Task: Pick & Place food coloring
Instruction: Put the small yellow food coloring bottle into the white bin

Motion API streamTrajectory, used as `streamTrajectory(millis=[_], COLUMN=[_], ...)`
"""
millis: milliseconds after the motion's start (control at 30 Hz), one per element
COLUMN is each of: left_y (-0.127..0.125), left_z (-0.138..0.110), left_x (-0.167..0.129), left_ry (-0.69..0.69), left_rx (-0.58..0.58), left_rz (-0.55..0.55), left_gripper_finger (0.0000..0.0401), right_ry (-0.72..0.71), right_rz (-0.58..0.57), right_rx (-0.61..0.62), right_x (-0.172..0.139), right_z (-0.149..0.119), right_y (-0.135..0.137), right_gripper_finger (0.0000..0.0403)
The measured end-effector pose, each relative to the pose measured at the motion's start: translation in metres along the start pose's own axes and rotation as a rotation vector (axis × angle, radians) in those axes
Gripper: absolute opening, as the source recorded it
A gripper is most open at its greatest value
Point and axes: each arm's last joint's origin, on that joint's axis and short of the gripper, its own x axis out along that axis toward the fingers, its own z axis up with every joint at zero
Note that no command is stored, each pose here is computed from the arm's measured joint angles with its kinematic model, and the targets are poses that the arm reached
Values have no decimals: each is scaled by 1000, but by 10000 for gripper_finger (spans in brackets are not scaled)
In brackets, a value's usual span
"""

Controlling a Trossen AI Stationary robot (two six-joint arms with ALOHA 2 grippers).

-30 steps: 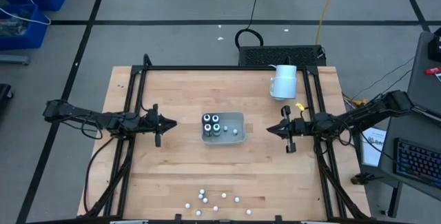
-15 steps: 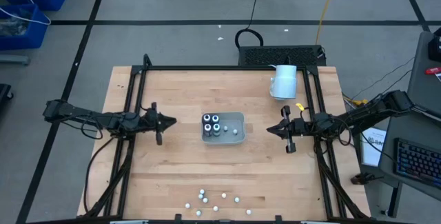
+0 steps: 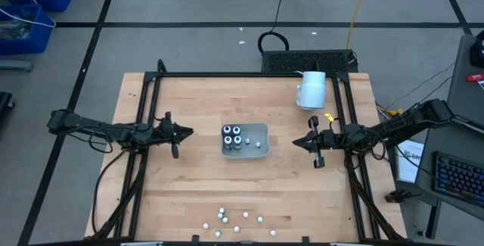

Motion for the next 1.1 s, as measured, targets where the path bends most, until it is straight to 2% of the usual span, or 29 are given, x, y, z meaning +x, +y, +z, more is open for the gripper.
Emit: streamTrajectory(millis=[933,1100], left_y=[0,-1], left_z=[1,6], left_x=[0,0], left_ry=[-6,-56], left_rx=[26,31], left_rz=[8,-8], left_gripper_finger=[47,47], right_ry=[4,27], right_rz=[4,3], right_rx=[37,39], right_x=[0,1], right_z=[-1,-4], right_y=[0,1], right_gripper_finger=[0,0])
